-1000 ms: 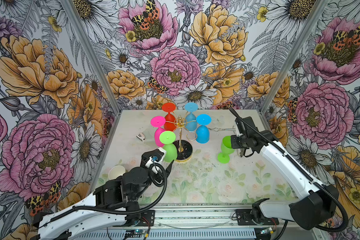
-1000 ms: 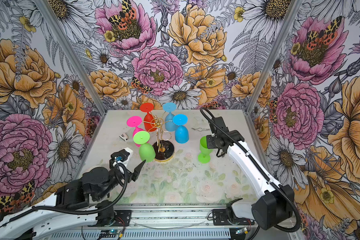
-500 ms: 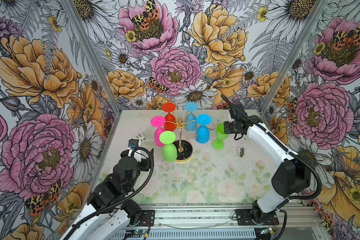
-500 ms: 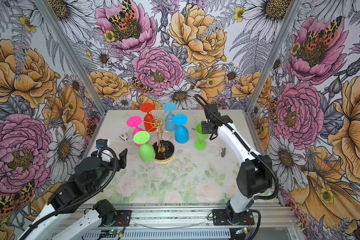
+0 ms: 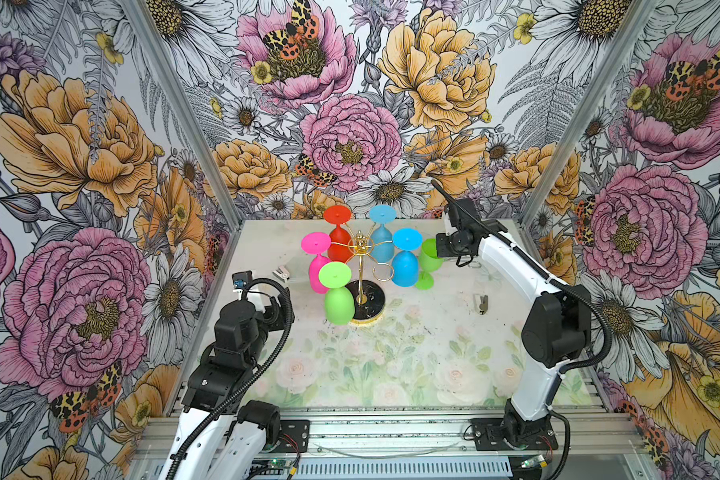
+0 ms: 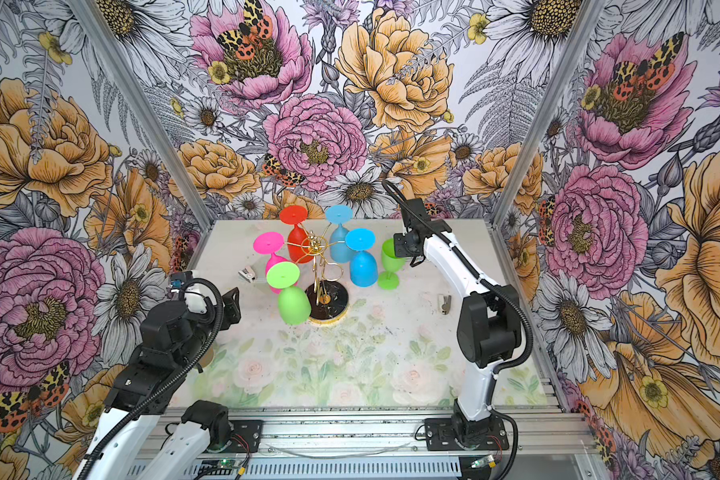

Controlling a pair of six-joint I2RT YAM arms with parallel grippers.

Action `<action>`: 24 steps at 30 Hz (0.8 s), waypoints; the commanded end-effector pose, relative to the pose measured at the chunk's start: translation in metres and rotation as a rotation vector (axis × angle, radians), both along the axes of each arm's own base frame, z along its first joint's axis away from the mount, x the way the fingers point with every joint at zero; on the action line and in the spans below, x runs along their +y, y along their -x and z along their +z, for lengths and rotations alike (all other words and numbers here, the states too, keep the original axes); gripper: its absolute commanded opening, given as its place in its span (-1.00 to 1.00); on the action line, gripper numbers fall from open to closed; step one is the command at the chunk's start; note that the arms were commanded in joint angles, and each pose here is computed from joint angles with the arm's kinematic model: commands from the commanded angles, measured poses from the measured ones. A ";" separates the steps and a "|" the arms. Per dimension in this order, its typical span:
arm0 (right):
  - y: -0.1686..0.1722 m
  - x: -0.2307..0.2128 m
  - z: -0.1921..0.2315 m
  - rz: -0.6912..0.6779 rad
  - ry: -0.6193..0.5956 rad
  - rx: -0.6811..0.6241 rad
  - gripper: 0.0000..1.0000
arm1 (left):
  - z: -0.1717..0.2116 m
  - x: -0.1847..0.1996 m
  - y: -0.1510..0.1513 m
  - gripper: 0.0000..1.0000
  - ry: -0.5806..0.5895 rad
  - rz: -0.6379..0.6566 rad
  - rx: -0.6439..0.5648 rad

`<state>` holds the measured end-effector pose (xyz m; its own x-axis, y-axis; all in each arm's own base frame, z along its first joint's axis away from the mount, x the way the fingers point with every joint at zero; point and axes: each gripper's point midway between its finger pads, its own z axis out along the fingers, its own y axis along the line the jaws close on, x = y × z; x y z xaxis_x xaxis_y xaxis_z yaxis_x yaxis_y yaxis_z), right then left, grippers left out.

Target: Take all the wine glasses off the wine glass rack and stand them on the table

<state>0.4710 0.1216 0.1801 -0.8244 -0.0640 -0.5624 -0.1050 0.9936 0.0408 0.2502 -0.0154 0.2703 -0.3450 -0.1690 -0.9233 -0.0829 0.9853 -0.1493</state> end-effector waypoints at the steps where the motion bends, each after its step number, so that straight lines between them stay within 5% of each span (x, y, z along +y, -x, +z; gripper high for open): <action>1: -0.013 0.013 0.013 0.023 -0.031 -0.049 -1.00 | 0.003 -0.003 -0.006 0.83 0.059 -0.019 -0.012; 24: -0.020 0.034 -0.003 0.053 0.005 -0.046 -0.86 | 0.003 0.011 -0.004 0.83 0.078 0.037 -0.034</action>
<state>0.4823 0.1522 0.1691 -0.8147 -0.1060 -0.5700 -0.1569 0.9868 0.0409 0.2542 -0.0046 0.2715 -0.3277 -0.2309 -0.9161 -0.1148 0.9722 -0.2039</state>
